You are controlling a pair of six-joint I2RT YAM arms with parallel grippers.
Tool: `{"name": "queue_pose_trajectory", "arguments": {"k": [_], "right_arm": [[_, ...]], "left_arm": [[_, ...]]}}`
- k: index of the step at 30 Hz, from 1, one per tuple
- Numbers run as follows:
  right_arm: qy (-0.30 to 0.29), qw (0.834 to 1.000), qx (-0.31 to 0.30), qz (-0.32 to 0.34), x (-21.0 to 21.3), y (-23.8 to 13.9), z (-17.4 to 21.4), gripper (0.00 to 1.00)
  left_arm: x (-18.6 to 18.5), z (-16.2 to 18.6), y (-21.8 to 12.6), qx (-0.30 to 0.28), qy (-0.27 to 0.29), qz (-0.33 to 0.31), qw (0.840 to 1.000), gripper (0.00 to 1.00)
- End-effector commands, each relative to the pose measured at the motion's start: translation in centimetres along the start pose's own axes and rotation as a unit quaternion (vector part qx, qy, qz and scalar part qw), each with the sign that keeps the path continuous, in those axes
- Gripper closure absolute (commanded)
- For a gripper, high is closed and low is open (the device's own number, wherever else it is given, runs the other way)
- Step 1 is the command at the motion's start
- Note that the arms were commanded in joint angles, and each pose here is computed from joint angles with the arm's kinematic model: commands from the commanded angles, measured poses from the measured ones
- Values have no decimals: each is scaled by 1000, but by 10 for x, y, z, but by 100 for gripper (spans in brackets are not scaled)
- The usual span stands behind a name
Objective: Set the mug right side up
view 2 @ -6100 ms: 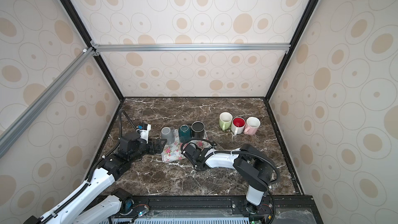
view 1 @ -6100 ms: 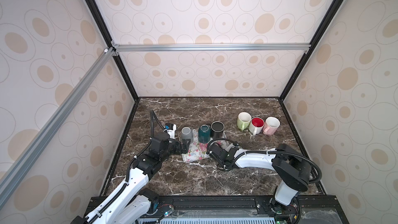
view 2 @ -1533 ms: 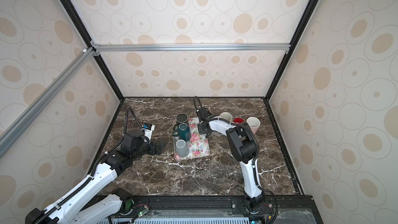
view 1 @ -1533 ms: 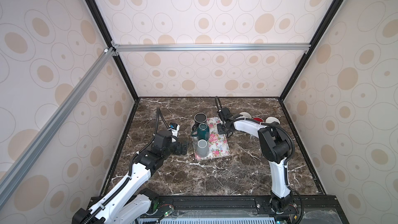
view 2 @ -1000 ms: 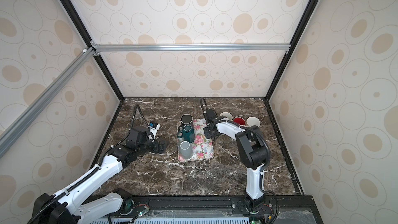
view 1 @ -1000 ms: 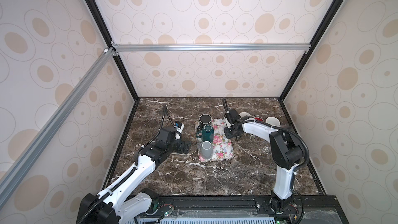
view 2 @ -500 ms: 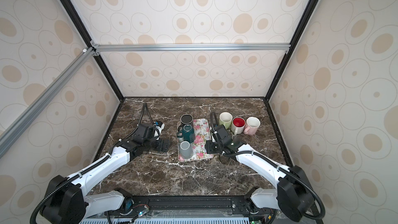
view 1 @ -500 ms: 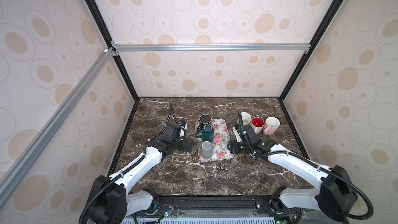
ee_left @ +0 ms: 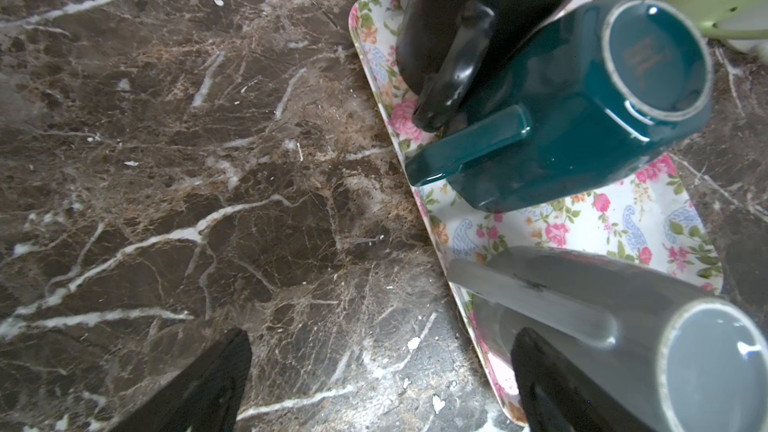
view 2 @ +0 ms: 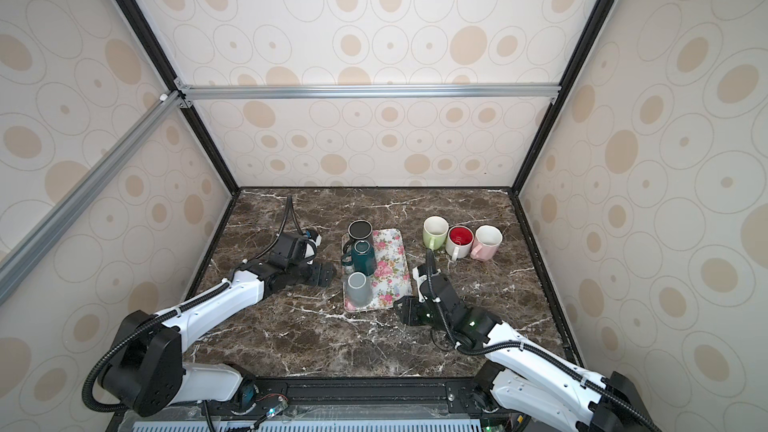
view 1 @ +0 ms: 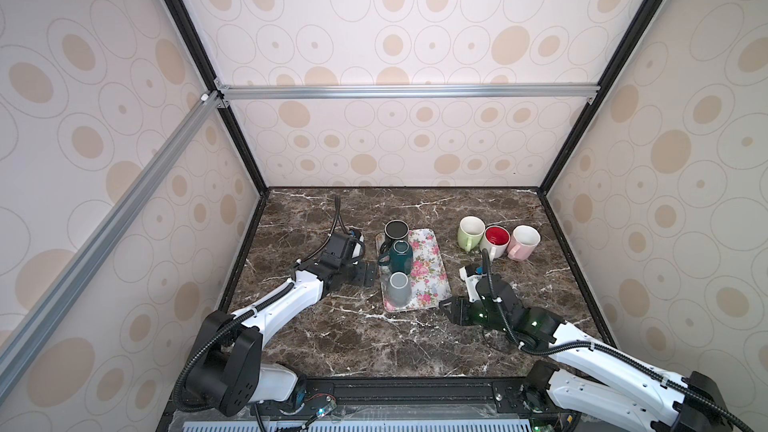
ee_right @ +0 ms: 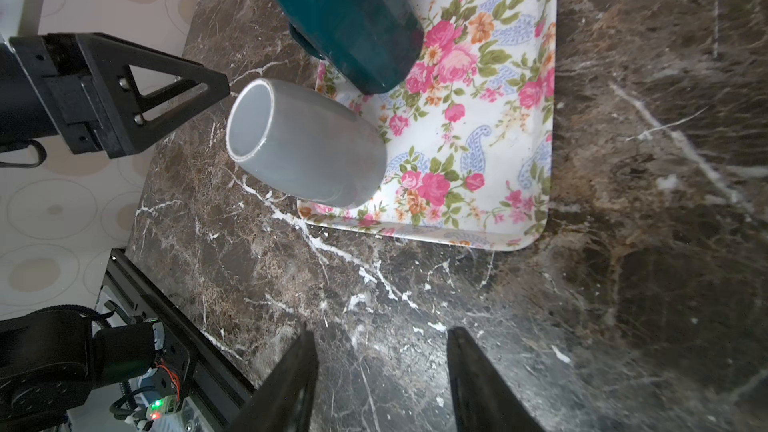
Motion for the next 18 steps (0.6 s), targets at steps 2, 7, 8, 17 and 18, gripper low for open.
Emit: {"name": "queue_pose_trajectory", "arguments": {"k": [2,7,8,17,18], "right_arm": [[32,999,-18,-24,-1,5,7,47],[34,999,-9,-19,-3,11,12,47],[35,999,-7,-20,-3,11,12,47],[36,999,-6,-12,-4,10,13,47],[37,999,-6,-8,-5,10,14,47]], "left_arm": [[-12,-10,2,-13,0,1,1000,3],[-17,-12,7,-10,1,-9,1000,3],[-18,-13,7,-13,-1,-9,1000,3],[-26,-26,20,-25,-5,-36,999,3],[-27,-26,23,-19,-3,-38,999,3]]}}
Point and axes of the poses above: each gripper's point midway between its finger pads, its own y axis out along the fingers, its own x axis along the line the jaws close on, z = x × y, the point moved 9 cm from there along -y, back along the fingers, and after that the axes turned 9 degrees about -y, right-handed, at the moved point
